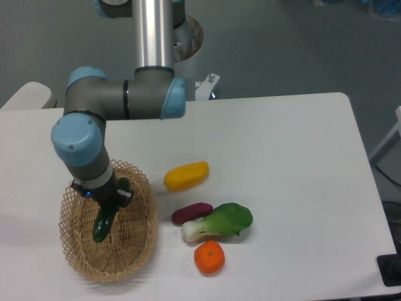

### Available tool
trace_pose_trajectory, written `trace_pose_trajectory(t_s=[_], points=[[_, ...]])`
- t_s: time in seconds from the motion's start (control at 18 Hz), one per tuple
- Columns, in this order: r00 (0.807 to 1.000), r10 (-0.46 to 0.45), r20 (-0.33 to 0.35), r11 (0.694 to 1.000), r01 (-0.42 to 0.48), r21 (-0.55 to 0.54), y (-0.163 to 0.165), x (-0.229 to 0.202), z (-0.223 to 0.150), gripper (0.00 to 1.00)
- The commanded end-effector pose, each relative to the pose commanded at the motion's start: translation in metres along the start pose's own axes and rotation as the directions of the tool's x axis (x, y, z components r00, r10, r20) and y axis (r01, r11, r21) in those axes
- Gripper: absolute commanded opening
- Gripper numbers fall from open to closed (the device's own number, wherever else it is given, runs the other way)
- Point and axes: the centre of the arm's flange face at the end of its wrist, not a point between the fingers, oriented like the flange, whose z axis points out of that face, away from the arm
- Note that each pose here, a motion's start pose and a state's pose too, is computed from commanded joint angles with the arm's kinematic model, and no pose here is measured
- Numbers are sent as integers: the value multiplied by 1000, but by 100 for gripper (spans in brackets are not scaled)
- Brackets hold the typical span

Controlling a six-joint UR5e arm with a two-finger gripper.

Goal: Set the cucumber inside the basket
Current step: 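Carry the cucumber over the wicker basket and lower it inside, then open the gripper to release the cucumber into the basket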

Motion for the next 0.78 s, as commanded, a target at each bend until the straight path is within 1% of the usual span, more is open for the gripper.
trace_pose_trajectory(t_s=[0.06,0.17,0.61,0.72,0.78], points=[[1000,-13,4,1000,13,12,-2,2,2,26],[1000,-14,2,1000,14,0,-2,5,11,26],[1000,-9,-1,1000,9,-5,-3,6,17,28],[1000,-9,-1,1000,9,-5,-3,6,17,34],[1000,-9,-1,1000,9,-7,-3,5,18,35]])
